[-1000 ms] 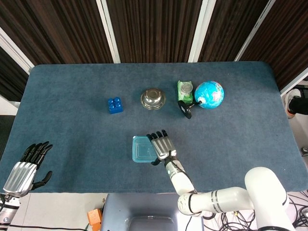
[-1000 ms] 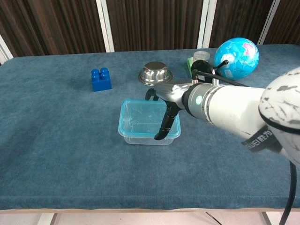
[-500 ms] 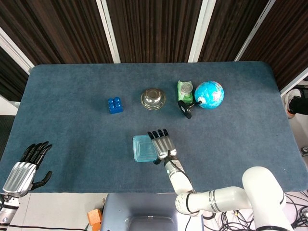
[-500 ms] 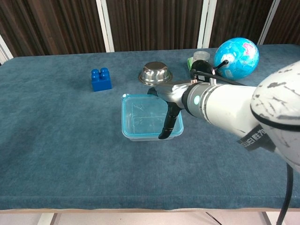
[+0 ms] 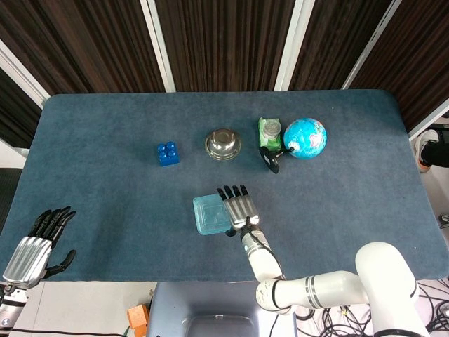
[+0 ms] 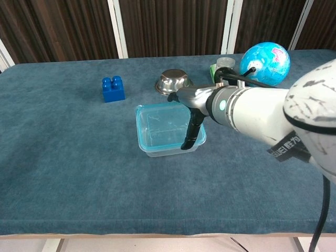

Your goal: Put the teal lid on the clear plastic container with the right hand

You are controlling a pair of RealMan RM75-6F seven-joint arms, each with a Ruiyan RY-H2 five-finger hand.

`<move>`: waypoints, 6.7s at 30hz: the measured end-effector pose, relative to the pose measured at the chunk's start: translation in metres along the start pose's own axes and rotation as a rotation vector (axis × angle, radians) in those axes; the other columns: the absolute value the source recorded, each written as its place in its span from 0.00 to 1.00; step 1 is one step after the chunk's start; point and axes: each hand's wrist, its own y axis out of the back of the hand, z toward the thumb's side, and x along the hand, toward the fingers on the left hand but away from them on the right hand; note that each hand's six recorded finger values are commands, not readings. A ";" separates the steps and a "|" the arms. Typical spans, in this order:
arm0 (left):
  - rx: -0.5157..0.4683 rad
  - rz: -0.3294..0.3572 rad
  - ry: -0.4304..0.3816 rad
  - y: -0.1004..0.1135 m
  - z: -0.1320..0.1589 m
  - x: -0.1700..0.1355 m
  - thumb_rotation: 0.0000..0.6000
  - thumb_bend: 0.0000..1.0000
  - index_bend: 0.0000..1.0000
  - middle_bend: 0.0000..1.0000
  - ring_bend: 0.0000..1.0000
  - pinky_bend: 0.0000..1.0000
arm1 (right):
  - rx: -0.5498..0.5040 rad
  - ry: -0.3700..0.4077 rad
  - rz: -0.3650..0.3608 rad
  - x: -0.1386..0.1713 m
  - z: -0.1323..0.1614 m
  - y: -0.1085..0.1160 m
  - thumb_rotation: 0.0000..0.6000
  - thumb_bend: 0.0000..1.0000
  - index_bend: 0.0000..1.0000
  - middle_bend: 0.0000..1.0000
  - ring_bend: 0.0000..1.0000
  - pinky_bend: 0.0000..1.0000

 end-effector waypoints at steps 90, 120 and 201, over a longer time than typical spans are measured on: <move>-0.010 0.012 0.008 0.002 -0.002 0.000 1.00 0.39 0.00 0.04 0.01 0.03 | 0.074 0.172 -0.080 0.008 0.029 -0.002 1.00 0.48 0.24 0.02 0.00 0.00; -0.017 0.019 0.009 0.005 -0.004 0.000 1.00 0.48 0.00 0.04 0.01 0.03 | 0.108 0.135 -0.045 -0.007 0.035 -0.015 1.00 0.54 0.29 0.02 0.00 0.00; -0.019 0.021 0.006 0.005 -0.003 -0.001 1.00 0.48 0.00 0.04 0.01 0.03 | 0.134 0.275 -0.038 0.028 0.018 -0.028 1.00 0.54 0.29 0.02 0.00 0.00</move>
